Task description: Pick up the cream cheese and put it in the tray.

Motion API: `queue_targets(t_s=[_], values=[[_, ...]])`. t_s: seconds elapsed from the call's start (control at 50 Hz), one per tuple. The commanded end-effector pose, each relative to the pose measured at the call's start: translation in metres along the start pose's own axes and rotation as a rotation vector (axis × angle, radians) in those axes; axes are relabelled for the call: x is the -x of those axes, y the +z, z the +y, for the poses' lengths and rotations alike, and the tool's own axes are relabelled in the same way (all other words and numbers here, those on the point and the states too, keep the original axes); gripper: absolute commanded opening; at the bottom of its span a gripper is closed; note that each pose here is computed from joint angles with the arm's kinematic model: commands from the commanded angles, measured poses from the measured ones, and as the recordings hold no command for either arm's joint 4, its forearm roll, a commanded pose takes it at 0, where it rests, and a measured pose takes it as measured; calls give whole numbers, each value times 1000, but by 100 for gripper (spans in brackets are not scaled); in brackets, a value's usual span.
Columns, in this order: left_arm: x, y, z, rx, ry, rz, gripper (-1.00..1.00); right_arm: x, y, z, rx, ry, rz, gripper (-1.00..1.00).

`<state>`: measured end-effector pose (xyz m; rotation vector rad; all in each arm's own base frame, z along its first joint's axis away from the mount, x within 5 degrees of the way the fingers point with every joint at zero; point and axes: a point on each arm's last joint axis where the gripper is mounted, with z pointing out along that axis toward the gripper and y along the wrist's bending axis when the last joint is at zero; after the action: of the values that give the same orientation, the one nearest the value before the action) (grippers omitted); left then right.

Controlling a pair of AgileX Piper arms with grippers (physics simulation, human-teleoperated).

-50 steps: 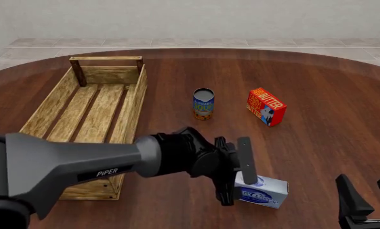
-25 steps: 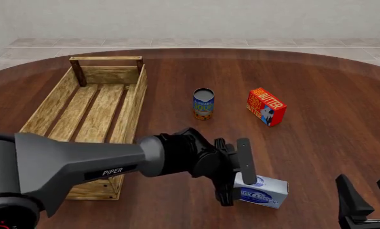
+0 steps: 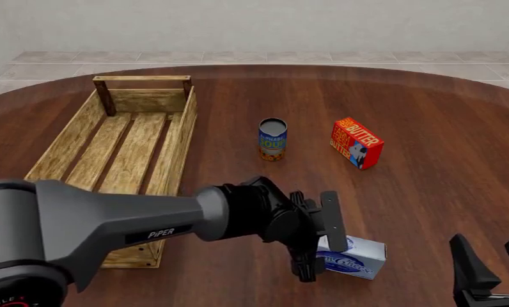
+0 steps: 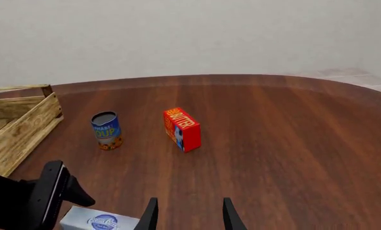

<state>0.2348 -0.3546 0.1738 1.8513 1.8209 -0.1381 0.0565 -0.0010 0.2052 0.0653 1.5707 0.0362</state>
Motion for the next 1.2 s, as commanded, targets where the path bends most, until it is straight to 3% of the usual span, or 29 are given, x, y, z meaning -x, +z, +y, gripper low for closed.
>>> queue_targets(t_s=[0.02, 0.3, 0.32, 0.68, 0.7, 0.74, 0.78, 0.96, 1.1, 1.2], values=[[-3, 6, -1, -11, -14, 15, 100, 0, 0, 0, 0, 1, 2, 100], [-6, 4, 4, -10, -15, 25, 100, 0, 0, 0, -1, 2, 1, 100], [-6, 4, 4, -9, -20, 25, -100, 0, 0, 0, 0, 2, 1, 100], [-9, -16, 11, 27, -35, -12, -100, 0, 0, 0, 0, 2, 2, 100], [3, -33, 12, 50, -71, -59, -100, 0, 0, 0, 1, 2, 2, 100], [4, -38, 14, 62, -74, -75, -100, 0, 0, 0, 0, 3, 3, 100], [10, -46, 3, 47, -66, -85, -100, 0, 0, 0, 1, 1, 3, 100], [10, -73, 10, 83, -59, -127, -100, 0, 0, 0, -3, -2, 1, 100], [8, -100, 25, 123, -178, -165, -100, 0, 0, 0, -5, 1, 4, 100], [0, -112, 31, 155, -191, -186, -100, 0, 0, 0, -5, 0, 1, 100]])
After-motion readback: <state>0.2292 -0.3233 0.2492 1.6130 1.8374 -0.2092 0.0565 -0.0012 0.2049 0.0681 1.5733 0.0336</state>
